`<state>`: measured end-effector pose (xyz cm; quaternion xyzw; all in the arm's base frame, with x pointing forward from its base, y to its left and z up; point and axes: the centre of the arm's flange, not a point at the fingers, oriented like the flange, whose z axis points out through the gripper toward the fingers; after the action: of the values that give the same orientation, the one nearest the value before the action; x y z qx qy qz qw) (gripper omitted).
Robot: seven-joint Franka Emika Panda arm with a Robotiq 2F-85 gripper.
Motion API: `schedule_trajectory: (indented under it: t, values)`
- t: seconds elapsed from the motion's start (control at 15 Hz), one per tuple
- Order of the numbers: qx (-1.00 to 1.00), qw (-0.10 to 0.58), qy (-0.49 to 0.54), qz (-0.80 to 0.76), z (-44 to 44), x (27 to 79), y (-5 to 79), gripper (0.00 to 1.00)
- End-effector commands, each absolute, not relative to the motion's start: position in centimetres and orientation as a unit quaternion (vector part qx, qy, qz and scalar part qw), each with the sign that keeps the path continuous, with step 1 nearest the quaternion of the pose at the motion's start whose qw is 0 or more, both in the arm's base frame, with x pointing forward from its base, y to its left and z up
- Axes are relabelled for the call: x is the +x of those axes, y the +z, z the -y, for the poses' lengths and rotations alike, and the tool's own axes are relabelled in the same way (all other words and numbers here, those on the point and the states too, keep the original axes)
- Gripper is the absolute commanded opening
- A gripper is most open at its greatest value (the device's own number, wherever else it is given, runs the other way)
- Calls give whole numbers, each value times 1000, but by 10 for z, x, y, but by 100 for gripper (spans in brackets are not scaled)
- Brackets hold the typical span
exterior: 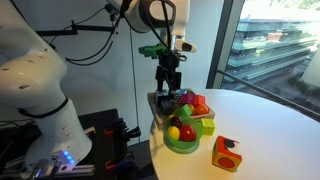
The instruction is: Put the plum plush toy on the table
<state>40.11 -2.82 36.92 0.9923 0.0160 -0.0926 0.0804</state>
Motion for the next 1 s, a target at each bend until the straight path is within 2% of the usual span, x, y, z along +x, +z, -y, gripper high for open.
schedule_trajectory:
  t: [0.0, 0.6, 0.93]
  values:
    - [995, 76, -70, -16, 42, 401, 354, 100]
    - [999, 50, -8, 8, 71, 400, 316, 100]
    - [999, 33, -7, -28, 83, 408, 292, 100]
